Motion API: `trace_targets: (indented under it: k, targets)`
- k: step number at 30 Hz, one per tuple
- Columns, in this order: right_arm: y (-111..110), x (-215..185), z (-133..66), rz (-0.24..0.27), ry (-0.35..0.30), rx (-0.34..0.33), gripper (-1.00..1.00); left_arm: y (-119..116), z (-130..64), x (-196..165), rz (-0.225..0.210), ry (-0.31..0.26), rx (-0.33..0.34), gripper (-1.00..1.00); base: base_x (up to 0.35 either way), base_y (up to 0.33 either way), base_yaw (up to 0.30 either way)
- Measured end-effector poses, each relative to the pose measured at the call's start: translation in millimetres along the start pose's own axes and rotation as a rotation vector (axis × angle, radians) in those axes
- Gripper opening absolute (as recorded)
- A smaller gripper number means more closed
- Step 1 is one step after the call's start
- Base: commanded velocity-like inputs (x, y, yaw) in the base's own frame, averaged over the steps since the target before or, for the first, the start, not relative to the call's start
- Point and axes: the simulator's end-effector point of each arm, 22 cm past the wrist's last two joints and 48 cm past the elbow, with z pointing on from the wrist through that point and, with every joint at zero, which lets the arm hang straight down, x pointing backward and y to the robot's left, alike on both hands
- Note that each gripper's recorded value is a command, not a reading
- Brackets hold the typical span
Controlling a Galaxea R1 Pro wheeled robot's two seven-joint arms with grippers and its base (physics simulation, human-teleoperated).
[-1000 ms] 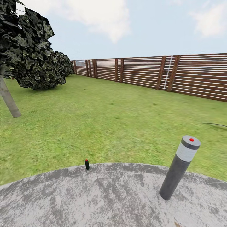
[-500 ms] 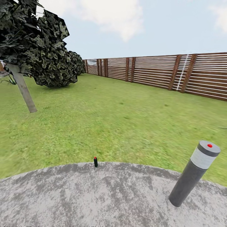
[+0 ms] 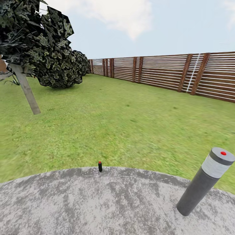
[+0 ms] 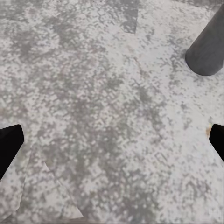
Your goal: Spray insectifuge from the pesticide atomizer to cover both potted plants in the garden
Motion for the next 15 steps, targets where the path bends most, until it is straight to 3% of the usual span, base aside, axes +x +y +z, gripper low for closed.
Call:
trace_targets:
  k: [6,15]
  targets:
    - [0.0,0.0,0.0,0.000,0.000,0.000,1.00,0.2,0.0,0.1,-0.002,0.001,-0.001,1.00,0.266,-0.174,0.273]
    - [0.1,0.0,-0.1,0.000,0.000,0.000,1.00,0.3,-0.1,-0.3,-0.002,-0.001,-0.001,1.00,0.330,-0.024,0.273]
